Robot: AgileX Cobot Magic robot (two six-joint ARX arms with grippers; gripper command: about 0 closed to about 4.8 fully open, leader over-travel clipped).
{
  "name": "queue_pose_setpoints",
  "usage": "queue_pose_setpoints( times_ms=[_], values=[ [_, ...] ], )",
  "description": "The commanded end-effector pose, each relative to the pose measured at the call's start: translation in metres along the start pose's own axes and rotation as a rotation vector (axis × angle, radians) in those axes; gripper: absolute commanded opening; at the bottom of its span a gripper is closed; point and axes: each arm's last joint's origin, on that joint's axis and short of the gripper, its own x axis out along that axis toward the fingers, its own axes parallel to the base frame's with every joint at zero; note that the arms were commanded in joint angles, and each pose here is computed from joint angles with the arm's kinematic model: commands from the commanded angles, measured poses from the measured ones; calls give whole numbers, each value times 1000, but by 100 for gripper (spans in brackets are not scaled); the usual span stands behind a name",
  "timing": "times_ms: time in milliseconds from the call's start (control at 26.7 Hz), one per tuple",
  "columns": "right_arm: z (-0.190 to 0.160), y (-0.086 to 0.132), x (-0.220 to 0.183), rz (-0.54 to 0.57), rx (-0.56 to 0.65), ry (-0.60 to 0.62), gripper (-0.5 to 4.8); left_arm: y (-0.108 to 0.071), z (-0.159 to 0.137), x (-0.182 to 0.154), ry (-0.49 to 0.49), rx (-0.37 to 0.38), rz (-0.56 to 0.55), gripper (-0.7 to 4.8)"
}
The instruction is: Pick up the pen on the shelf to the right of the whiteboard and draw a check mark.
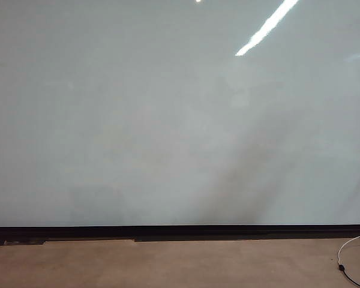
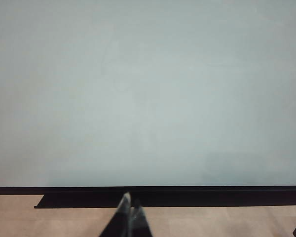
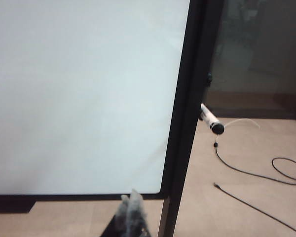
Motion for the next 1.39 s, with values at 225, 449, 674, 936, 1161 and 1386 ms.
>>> queue_pose_setpoints(
  times_ms=[225, 449, 674, 936, 1161, 1386],
  values=[
    [-2, 0, 0, 8, 1, 29, -8, 0, 2, 0, -16, 4, 0, -4],
    [-2, 0, 0, 8, 1, 31, -8, 0, 2, 0, -15, 4, 0, -4],
    [0, 0, 0, -2, 27, 5, -8, 0, 2, 0, -16, 4, 0, -4],
    [0, -6, -1, -189, 27, 12, 0, 0, 2, 0, -16, 4, -1, -4],
    [3, -7, -1, -220, 20, -14, 2, 0, 2, 0, -16, 4, -1, -5],
    [4, -9, -1, -247, -54, -17, 148, 0, 2, 0, -16, 4, -1, -4]
  ],
)
